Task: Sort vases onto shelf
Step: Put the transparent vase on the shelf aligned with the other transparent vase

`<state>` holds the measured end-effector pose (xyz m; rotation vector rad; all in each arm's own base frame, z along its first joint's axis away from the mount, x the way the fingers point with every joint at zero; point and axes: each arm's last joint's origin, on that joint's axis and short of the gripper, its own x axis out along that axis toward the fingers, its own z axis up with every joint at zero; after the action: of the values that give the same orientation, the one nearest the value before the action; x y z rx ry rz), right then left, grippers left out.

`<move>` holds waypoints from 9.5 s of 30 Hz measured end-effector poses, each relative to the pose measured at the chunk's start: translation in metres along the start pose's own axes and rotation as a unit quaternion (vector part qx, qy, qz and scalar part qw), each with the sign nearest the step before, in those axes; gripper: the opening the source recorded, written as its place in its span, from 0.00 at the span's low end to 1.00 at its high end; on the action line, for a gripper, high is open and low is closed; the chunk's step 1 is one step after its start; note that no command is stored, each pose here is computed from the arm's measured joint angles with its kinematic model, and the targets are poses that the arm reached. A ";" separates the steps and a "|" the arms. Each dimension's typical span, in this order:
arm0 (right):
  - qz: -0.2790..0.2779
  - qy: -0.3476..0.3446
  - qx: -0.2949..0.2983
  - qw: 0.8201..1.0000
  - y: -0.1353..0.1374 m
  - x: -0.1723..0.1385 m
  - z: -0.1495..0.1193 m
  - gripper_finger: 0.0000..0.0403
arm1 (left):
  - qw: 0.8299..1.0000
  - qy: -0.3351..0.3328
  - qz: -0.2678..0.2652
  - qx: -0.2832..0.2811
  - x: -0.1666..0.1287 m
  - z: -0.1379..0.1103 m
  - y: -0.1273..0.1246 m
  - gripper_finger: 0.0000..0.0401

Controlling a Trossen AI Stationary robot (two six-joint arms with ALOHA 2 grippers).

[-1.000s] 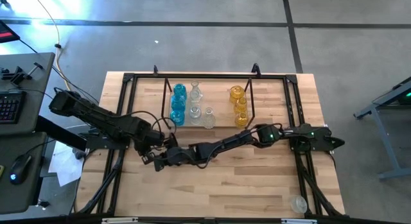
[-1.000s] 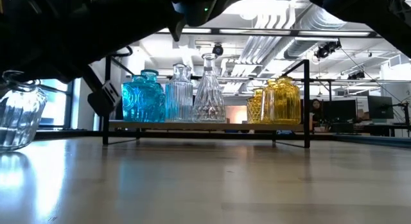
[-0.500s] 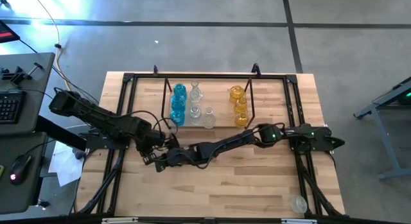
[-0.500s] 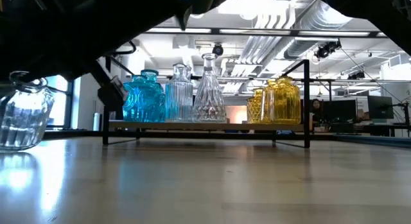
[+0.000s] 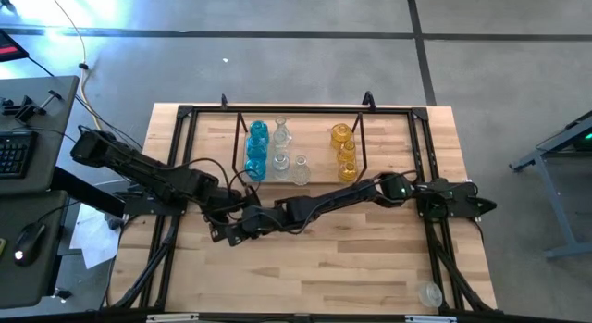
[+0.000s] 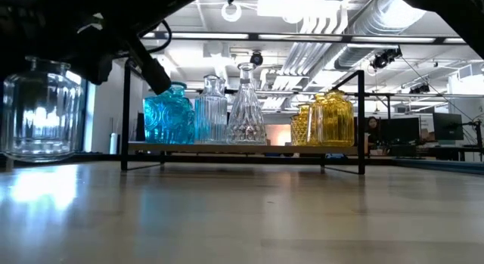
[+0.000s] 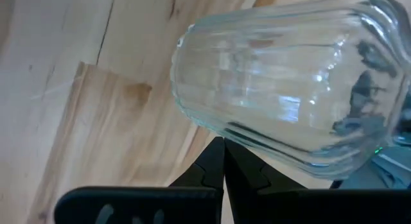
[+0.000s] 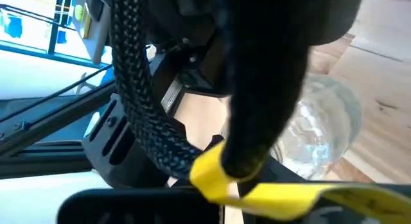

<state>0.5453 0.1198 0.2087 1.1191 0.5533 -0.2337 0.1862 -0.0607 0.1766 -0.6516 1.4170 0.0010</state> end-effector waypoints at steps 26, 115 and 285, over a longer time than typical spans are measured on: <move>0.021 0.075 -0.066 0.995 0.022 -0.029 -0.006 0.00 | 0.999 -0.011 0.001 0.045 0.000 0.002 -0.001 0.00; -0.195 -0.003 -0.416 0.888 0.073 -0.283 0.023 0.48 | 0.953 -0.060 0.101 0.278 -0.032 0.033 -0.082 0.50; -0.183 -0.198 -0.305 0.913 0.055 -0.471 0.011 0.48 | 0.927 -0.150 0.219 0.264 -0.191 0.292 0.031 0.05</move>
<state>0.1764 0.0889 0.5059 0.3341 0.4222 -0.5569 0.4047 0.1581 0.3403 0.1163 1.1658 0.0664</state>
